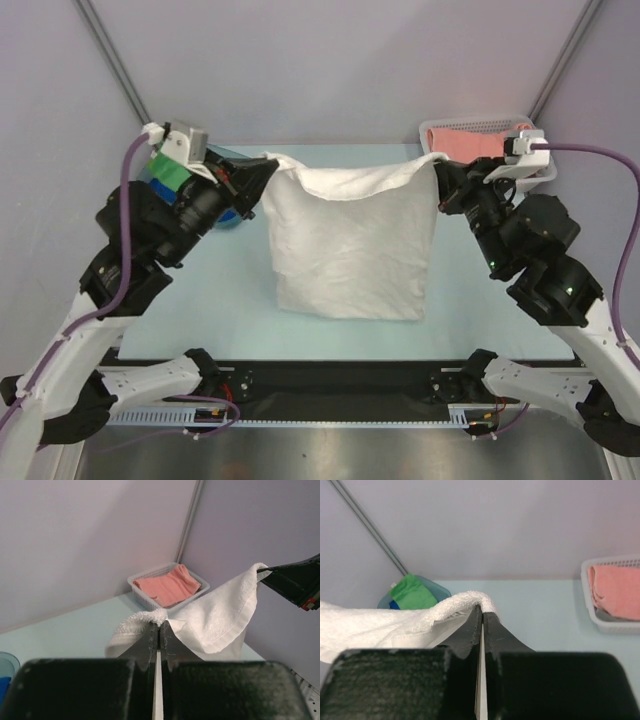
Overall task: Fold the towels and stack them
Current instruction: Flatten out the crumpled towel
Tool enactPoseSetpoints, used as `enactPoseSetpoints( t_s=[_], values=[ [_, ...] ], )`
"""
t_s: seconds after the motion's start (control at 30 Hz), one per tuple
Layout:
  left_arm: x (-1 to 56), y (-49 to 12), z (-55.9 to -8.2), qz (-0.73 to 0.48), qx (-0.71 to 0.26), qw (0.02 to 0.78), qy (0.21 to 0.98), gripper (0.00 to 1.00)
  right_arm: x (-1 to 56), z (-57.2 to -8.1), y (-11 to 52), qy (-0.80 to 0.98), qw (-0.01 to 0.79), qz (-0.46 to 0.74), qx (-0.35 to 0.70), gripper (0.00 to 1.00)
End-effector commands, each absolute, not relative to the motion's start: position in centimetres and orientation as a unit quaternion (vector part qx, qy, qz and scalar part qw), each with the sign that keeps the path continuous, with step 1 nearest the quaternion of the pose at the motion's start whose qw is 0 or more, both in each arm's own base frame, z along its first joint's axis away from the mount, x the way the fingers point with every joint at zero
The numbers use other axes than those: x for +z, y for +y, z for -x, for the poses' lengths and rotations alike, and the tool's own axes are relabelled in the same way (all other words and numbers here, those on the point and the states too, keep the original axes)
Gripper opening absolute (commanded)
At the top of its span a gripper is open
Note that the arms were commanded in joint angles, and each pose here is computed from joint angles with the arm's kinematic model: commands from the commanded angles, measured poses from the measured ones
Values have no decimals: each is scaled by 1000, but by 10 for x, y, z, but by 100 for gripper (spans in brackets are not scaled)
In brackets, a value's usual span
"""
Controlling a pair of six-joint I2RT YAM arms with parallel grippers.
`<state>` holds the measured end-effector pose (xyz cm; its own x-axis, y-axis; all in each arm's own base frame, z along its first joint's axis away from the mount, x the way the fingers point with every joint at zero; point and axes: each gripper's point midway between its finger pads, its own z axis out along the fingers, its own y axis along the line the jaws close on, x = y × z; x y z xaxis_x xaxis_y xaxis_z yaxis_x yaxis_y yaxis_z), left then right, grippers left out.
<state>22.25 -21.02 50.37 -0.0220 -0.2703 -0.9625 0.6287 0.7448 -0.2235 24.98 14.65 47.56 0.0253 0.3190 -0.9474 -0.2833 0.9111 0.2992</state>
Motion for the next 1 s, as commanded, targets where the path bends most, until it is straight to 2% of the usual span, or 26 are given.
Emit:
enactPoseSetpoints(
  t_s=[0.0, 0.23, 0.47, 0.77, 0.97],
  values=[
    [545, -196, -201, -169, -329, 715, 594, 0, 522, -240, 127, 626, 755, -7, 192, 0],
    [633, -167, -158, -170, -371, 770, 490, 0, 588, -216, 114, 561, 794, -4, 234, 0],
    [683, -161, -140, -182, -387, 793, 434, 0, 641, -201, 120, 508, 816, 20, 276, 0],
    [692, -169, -152, -180, -375, 800, 434, 0, 667, -200, 131, 480, 828, 37, 288, 0],
    [678, -169, -200, -127, -305, 810, 485, 0, 657, -227, 147, 497, 828, 34, 257, 0]
  ],
)
